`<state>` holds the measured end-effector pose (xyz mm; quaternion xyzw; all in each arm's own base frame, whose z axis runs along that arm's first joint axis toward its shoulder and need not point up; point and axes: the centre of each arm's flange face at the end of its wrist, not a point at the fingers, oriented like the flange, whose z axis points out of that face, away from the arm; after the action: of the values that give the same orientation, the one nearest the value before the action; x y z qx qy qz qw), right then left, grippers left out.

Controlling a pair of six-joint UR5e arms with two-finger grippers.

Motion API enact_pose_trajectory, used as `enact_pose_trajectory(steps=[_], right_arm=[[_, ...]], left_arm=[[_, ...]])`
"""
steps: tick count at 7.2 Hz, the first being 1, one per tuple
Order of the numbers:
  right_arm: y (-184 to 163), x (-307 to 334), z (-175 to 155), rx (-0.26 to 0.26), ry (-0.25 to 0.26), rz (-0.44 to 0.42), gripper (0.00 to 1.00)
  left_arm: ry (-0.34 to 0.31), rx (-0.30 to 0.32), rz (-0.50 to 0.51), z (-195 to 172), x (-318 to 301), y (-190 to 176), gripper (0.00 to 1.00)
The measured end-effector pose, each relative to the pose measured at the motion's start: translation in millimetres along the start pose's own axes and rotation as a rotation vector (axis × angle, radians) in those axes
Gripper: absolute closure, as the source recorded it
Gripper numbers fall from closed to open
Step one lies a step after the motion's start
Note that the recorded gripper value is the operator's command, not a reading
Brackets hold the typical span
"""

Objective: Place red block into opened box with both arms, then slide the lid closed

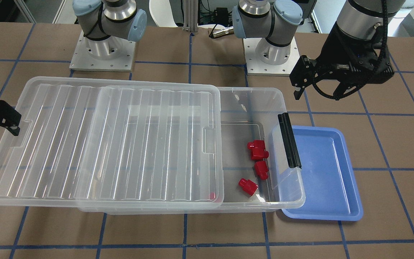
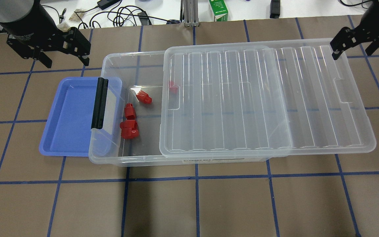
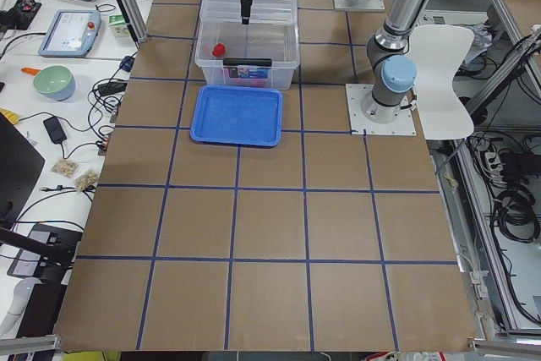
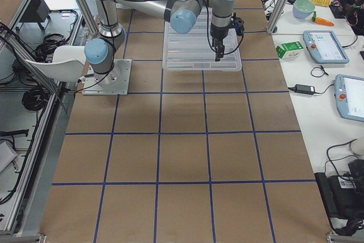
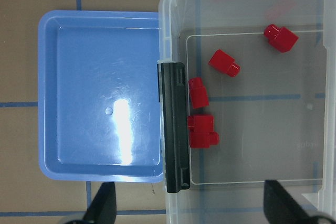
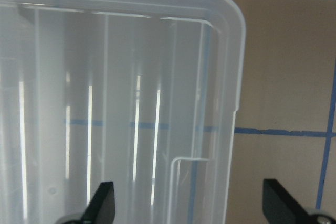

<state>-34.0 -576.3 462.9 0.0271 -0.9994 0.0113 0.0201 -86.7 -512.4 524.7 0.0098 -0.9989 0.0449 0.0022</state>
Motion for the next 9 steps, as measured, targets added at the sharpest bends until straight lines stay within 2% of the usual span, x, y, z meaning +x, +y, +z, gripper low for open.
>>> enact_pose_trajectory(steps=[2,3,7,9], right_arm=[[5,-62,-47,-0.031,-0.009,0.057,0.00],[8,-84,-56,-0.038,-0.009,0.063,0.00],[3,-84,-54,-0.046,-0.007,0.052,0.00],[-4,-22,-40,-0.062,-0.016,-0.001,0.00]], left_arm=[[0.001,0.004,-0.015,-1,0,-1,0.00],[0.001,0.004,-0.017,-1,0,-1,0.00],[0.001,0.002,-0.016,1,0,0,0.00],[0.001,0.001,-0.016,2,1,0,0.00]])
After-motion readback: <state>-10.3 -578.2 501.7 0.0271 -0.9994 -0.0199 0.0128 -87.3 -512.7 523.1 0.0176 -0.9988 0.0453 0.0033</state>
